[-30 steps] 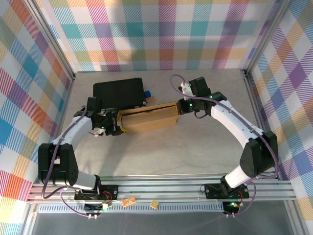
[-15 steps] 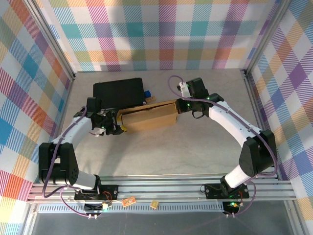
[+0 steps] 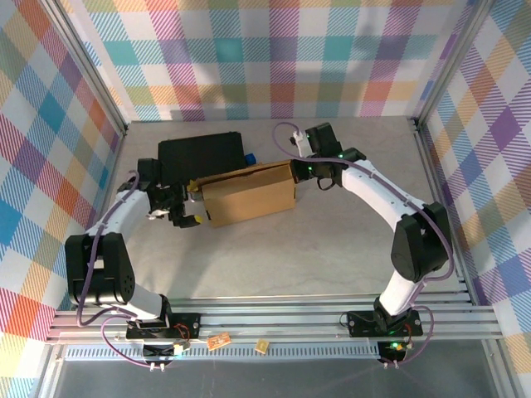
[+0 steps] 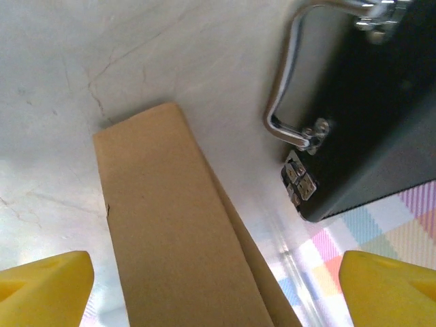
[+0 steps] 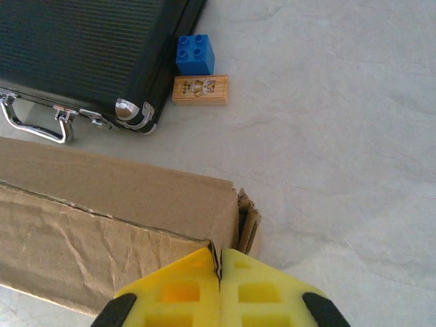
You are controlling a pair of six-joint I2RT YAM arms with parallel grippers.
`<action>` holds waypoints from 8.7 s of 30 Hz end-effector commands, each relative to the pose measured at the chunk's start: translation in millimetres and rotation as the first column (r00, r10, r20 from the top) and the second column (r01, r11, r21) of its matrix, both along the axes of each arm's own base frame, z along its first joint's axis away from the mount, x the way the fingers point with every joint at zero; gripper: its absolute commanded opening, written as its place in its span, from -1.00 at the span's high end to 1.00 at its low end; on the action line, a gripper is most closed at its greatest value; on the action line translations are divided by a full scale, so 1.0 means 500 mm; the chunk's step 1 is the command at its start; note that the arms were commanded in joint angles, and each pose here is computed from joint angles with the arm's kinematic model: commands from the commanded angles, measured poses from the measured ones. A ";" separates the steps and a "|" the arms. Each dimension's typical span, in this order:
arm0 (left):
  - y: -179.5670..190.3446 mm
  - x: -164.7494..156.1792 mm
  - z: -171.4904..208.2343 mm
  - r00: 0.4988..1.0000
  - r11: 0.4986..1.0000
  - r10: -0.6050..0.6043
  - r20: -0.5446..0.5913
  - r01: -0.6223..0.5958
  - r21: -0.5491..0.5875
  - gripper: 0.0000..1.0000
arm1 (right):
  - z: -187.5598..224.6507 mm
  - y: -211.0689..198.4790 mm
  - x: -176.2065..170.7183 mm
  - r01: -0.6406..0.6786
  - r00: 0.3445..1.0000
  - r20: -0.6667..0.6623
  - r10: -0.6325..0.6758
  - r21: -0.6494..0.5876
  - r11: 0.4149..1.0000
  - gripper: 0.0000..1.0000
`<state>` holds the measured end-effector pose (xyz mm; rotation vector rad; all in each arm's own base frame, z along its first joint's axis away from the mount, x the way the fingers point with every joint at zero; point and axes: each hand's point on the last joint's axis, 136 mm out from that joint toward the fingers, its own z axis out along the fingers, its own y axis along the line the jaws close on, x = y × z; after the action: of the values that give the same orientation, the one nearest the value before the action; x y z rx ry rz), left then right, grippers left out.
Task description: Fold the paper box
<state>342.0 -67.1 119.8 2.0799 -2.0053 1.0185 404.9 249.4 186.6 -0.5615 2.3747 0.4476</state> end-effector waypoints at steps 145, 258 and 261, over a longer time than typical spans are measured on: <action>-0.133 0.008 0.236 0.466 0.489 -0.867 0.174 0.732 0.474 1.00 | -0.029 -0.011 -0.047 -0.025 0.987 -0.161 0.014 -0.069 0.997 1.00; -0.117 -0.116 0.099 0.306 0.014 -0.943 -0.132 0.434 0.901 1.00 | 0.115 -0.075 -0.156 0.695 0.648 -0.615 -0.450 0.236 0.679 -0.29; -0.121 -0.114 0.107 0.308 0.014 -0.943 -0.125 0.413 0.911 1.00 | 0.106 -0.025 -0.163 0.789 0.502 -0.792 -0.348 0.255 0.559 -0.40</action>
<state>284.6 -128.2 167.7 0.1205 -3.7059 0.3166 333.5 215.4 239.4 0.5219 2.5938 0.8756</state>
